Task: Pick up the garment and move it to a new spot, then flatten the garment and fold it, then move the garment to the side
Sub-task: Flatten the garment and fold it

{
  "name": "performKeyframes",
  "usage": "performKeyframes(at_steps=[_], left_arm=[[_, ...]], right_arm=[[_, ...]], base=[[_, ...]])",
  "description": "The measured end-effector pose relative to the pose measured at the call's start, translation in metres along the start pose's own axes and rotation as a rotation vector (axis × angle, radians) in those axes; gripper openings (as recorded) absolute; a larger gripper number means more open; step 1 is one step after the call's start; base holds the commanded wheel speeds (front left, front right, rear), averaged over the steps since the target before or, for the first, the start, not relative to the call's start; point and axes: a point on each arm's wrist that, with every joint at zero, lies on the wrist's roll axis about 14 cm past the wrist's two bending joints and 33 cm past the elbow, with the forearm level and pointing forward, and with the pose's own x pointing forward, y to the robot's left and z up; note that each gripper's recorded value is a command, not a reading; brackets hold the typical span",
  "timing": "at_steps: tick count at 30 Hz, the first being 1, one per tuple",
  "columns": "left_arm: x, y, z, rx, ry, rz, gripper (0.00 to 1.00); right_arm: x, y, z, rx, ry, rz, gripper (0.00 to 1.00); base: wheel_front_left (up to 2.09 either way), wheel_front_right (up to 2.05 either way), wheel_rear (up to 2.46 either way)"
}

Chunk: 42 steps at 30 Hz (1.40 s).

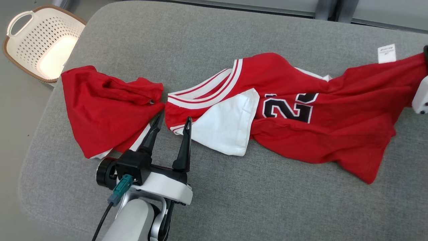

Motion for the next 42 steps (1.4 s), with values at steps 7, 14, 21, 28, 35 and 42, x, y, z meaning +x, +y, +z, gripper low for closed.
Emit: performKeyframes(at_steps=[7, 14, 21, 28, 35, 42], left_arm=[[0.009, -0.002, -0.005, 0.002, 0.016, -0.013, 1.0], [0.012, 0.0, -0.011, 0.002, 0.034, -0.003, 1.0], [0.014, -0.005, 0.001, 0.01, -0.001, -0.017, 1.0], [0.012, -0.018, 0.009, 0.007, -0.028, -0.057, 1.0], [0.005, -0.032, 0.015, -0.01, -0.048, -0.094, 1.0], [-0.003, -0.04, 0.014, -0.014, -0.048, -0.117, 1.0]], right_arm=[[0.029, -0.033, 0.027, -0.226, 0.003, -0.055, 0.0], [0.046, -0.032, 0.015, -0.202, 0.02, -0.062, 1.0], [0.023, -0.026, 0.008, -0.137, -0.051, -0.063, 1.0], [-0.019, -0.02, -0.007, -0.014, -0.135, -0.077, 1.0], [-0.073, -0.01, -0.043, 0.124, -0.171, -0.103, 1.0], [-0.118, 0.004, -0.072, 0.256, -0.188, -0.141, 1.0]], base=[[0.0, 0.0, 0.0], [0.0, 0.0, 0.0], [0.0, 0.0, 0.0], [0.0, 0.0, 0.0], [0.0, 0.0, 0.0], [0.0, 0.0, 0.0]])
